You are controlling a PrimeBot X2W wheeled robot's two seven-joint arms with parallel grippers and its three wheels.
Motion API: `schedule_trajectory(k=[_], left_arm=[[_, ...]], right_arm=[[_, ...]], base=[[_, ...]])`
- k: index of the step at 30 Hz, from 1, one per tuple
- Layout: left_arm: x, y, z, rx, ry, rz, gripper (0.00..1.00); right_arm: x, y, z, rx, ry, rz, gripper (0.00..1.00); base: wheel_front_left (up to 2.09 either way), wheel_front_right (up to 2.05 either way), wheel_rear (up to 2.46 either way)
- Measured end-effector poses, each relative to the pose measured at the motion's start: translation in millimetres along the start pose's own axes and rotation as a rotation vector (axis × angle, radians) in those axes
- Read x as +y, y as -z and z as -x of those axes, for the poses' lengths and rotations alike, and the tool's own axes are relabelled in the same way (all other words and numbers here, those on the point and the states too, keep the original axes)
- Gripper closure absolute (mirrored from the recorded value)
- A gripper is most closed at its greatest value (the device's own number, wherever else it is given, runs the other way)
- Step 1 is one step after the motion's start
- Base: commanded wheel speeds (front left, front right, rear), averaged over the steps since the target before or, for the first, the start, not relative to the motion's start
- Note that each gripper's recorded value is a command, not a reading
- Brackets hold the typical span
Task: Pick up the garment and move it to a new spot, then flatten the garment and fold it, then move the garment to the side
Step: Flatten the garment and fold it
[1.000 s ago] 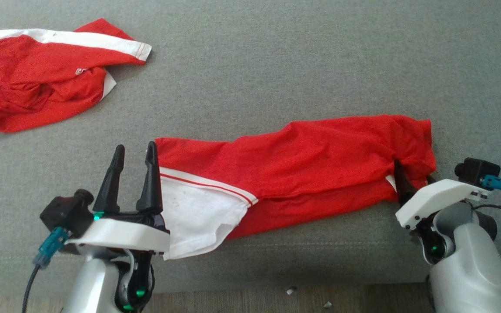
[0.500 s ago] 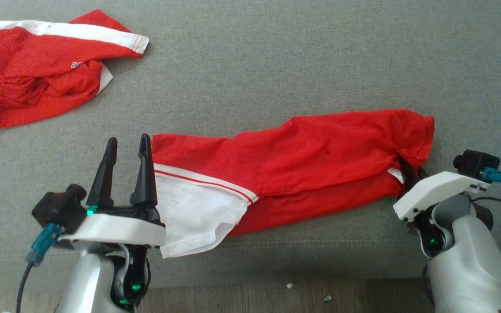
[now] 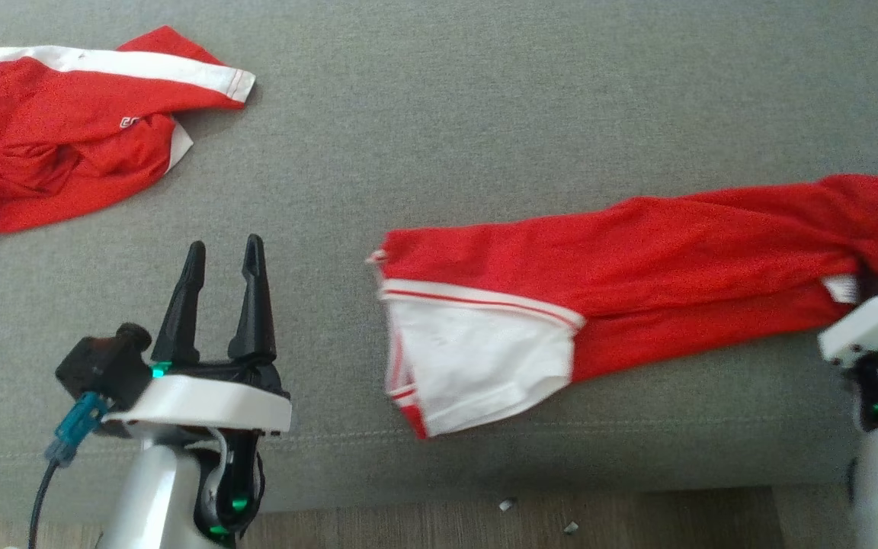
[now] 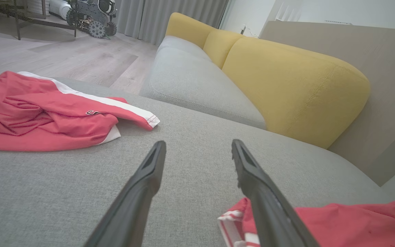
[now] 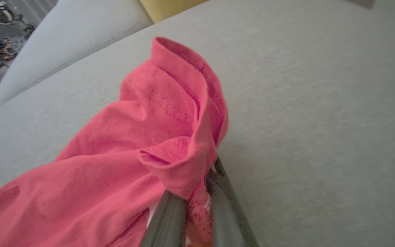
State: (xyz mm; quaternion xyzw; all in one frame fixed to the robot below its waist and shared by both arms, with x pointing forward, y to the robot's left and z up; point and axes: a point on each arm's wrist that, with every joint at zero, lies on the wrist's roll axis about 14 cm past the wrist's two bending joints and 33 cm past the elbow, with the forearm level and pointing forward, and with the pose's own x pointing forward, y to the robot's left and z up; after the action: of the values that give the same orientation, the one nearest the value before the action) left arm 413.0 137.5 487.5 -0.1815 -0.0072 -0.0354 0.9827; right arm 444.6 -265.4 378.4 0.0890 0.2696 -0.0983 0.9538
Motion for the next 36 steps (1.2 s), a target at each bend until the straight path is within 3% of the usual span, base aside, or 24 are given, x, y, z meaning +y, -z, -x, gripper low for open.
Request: schedule_trajectory(k=[4,12,16,17,27,36], left_arm=[[-0.9,-0.7,-0.5,-0.002,0.002,0.001,0.00],[-8.0,-7.7,0.6,-0.021,0.021,0.002,0.00],[-13.4,-16.9,4.8,-0.044,0.034,0.005,0.00],[-13.4,-16.9,4.8,-0.044,0.034,0.005,0.00],[-8.7,-28.9,20.8,-0.073,0.013,0.003,0.00],[4.8,-32.6,28.6,-0.082,-0.034,0.005,0.00]], right_arm=[[-15.2,-10.0,3.6,-0.030,0.057,0.022,1.00],[28.6,-34.9,12.2,-0.106,-0.045,0.050,1.00],[75.3,-55.6,33.7,-0.165,-0.197,0.039,1.00],[75.3,-55.6,33.7,-0.165,-0.197,0.039,1.00],[184.8,-37.7,97.2,-0.130,-0.595,-0.027,1.00],[250.0,20.7,127.6,0.036,-0.813,-0.029,1.00]], base=[[0.00,0.00,0.00],[0.00,0.00,0.00],[0.00,0.00,0.00],[0.00,0.00,0.00],[0.00,0.00,0.00],[0.00,0.00,0.00]])
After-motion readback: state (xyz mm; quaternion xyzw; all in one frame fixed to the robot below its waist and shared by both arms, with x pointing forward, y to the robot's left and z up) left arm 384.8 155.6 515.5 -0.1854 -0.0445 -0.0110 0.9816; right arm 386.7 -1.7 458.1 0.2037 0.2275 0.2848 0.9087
